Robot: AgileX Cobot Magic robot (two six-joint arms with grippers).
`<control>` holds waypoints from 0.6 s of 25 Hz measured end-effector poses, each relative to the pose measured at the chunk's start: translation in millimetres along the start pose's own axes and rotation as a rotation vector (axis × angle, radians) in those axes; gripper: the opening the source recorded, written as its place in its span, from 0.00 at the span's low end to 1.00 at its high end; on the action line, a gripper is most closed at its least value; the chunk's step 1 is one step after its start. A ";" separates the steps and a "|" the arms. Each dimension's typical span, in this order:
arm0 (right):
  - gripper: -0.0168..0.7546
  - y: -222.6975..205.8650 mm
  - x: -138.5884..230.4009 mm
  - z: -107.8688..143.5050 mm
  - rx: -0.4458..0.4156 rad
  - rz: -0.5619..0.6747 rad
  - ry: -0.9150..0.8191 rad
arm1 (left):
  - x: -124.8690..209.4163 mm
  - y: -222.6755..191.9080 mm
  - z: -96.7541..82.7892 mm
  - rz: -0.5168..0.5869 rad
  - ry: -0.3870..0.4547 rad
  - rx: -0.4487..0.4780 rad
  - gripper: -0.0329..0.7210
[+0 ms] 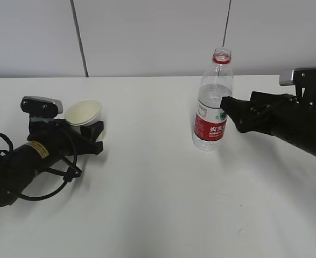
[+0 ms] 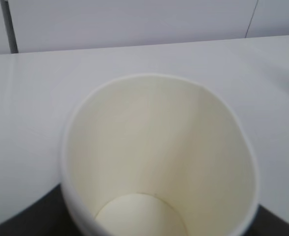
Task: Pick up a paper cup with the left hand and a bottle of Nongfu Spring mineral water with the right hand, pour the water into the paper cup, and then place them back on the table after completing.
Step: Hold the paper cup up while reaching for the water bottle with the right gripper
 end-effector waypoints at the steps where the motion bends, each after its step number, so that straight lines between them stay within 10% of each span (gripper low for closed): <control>1: 0.88 -0.5 1.0 0.6 -0.006 -0.004 -0.005 | 0.0 0.0 0.0 0.000 0.000 0.000 0.58; 15: 0.88 -19.4 10.4 0.1 -0.061 -0.061 -0.014 | -0.2 -0.3 -0.1 -0.001 -0.001 0.001 0.58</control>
Point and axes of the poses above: a point on each arm's last joint axis where the gripper is mounted, y pointing back along that axis away from the gripper, z along the wrist's bending axis when the last joint is at zero, x = y × z, the point moved 1 cm from there along -y, pointing out along that axis toward the gripper, and after that the axes turned 13 degrees about y, right-handed, at the moved point
